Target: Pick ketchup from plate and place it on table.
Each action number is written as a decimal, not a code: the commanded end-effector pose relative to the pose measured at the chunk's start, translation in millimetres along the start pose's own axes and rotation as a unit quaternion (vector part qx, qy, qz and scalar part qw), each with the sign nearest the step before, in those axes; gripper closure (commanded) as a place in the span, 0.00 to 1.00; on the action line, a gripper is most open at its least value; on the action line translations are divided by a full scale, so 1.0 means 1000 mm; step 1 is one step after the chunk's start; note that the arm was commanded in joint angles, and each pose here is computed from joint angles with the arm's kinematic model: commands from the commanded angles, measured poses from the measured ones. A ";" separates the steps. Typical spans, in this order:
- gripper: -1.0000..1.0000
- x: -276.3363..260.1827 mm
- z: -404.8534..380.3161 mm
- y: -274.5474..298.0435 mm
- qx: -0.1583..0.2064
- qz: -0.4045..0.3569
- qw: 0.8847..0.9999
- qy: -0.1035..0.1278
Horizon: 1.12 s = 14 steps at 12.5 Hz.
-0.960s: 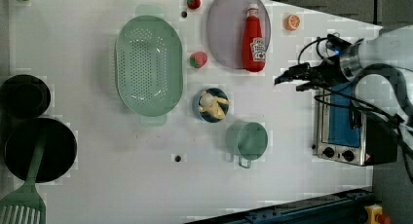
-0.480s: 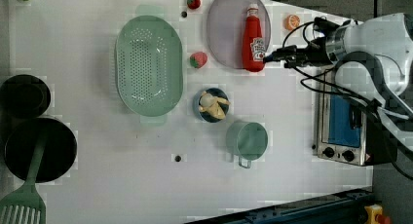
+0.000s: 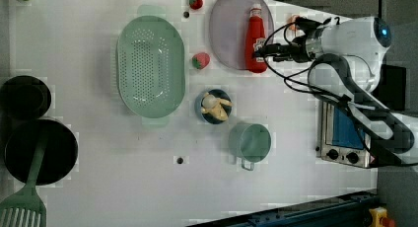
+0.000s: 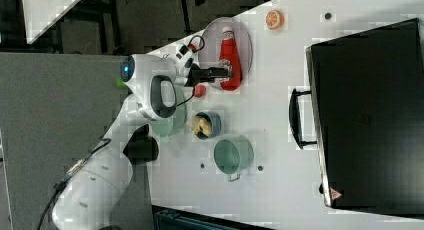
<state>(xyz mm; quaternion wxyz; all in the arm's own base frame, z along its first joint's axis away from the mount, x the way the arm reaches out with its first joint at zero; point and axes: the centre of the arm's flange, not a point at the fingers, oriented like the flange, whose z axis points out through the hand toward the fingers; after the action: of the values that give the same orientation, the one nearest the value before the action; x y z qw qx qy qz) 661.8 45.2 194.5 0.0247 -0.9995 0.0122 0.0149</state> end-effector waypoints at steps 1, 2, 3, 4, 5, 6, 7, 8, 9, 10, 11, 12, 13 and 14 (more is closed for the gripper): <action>0.00 0.013 0.008 0.002 -0.001 -0.023 0.999 0.024; 0.00 0.014 0.016 0.001 0.000 -0.024 0.999 0.027; 0.00 0.017 0.020 0.000 0.002 -0.024 0.999 0.034; 0.00 0.018 0.025 -0.001 0.003 -0.024 0.999 0.037; 0.00 0.018 0.029 -0.003 0.005 -0.026 0.999 0.038; 0.00 0.021 0.030 -0.003 0.005 -0.025 0.999 0.043; 0.00 0.021 0.033 -0.003 0.005 -0.025 0.999 0.042; 0.00 0.021 0.035 -0.003 0.005 -0.025 0.999 0.041; 0.04 0.020 0.038 -0.002 0.005 -0.024 0.999 0.039; 0.16 0.021 0.039 -0.001 0.005 -0.024 0.999 0.039; 0.28 0.021 0.037 -0.001 0.005 -0.024 0.999 0.041; 0.37 0.023 0.034 -0.002 0.005 -0.024 0.999 0.044; 0.37 0.023 0.031 -0.001 0.005 -0.023 0.999 0.045; 0.37 0.024 0.028 0.000 0.005 -0.022 0.999 0.047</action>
<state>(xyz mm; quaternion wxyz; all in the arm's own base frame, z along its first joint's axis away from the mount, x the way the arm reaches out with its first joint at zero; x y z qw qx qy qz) 676.1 44.3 143.1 0.0312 -0.9994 0.0104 -0.0118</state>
